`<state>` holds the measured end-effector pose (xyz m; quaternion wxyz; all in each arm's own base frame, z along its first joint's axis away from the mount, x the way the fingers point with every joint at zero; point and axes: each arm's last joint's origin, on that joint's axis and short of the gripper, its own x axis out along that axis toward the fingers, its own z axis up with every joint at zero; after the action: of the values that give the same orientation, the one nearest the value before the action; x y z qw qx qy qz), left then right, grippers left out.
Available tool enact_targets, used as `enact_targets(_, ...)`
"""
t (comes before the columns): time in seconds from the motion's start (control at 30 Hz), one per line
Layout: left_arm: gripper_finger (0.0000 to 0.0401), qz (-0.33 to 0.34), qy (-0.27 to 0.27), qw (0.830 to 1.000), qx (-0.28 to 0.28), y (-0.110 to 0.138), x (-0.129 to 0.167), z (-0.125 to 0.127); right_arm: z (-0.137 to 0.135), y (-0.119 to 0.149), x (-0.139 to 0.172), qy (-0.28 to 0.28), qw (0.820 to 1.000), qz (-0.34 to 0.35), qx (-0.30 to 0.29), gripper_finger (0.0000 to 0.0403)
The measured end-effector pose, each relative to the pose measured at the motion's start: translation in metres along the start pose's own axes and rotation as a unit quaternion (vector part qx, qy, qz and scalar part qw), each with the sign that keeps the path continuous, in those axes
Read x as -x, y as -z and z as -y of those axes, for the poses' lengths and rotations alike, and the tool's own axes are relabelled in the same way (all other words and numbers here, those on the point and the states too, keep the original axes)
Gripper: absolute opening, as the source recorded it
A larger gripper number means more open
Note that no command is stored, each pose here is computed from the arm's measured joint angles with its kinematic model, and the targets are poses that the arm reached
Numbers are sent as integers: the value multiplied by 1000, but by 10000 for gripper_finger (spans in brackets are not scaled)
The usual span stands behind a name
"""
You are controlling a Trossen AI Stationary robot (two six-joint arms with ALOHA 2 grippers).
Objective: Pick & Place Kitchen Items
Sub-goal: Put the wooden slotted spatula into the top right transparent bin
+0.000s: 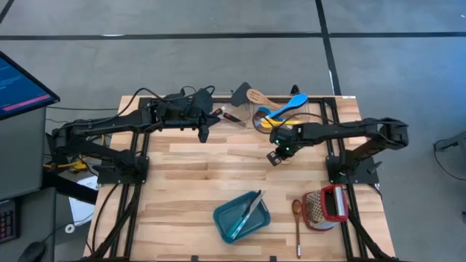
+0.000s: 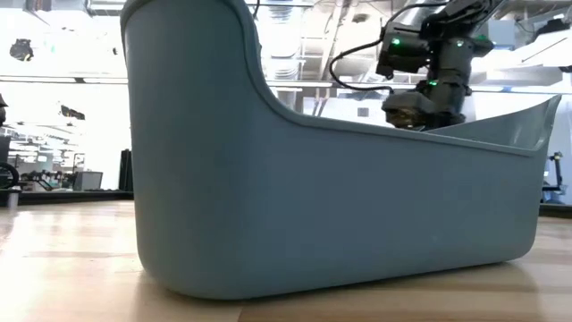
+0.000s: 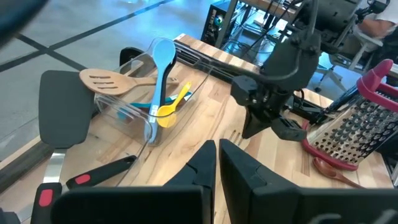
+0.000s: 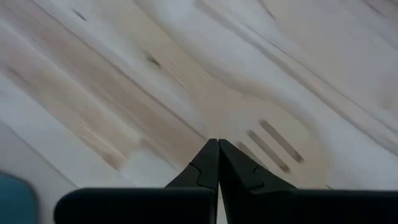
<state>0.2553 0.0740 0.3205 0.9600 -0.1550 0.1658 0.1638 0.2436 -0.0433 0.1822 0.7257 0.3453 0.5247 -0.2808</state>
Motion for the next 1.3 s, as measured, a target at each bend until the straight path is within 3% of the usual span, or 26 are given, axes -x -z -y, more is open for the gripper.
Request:
enact_targets(0.33, 7, -16, -7, 1000, 0, 3, 0, -1, 5, 17, 3, 74, 996, -40, 5, 0)
enact_targets(0.57, 7, -19, -7, 1000, 0, 4, 0, -1, 18, 30, -16, 56, 997, -58, 0, 0)
enact_targets(0.83, 7, -19, -7, 1000, 0, 4, 0, -1, 30, 43, -16, 18, 999, -19, -37, 0)
enact_targets(0.97, 7, -19, -7, 1000, 0, 4, 0, -1, 34, 42, -10, 25, 999, 10, -42, 0)
enact_targets(1.3, 7, -19, -7, 1000, 0, 4, 0, -1, 40, 36, -19, 52, 998, 8, -34, 0)
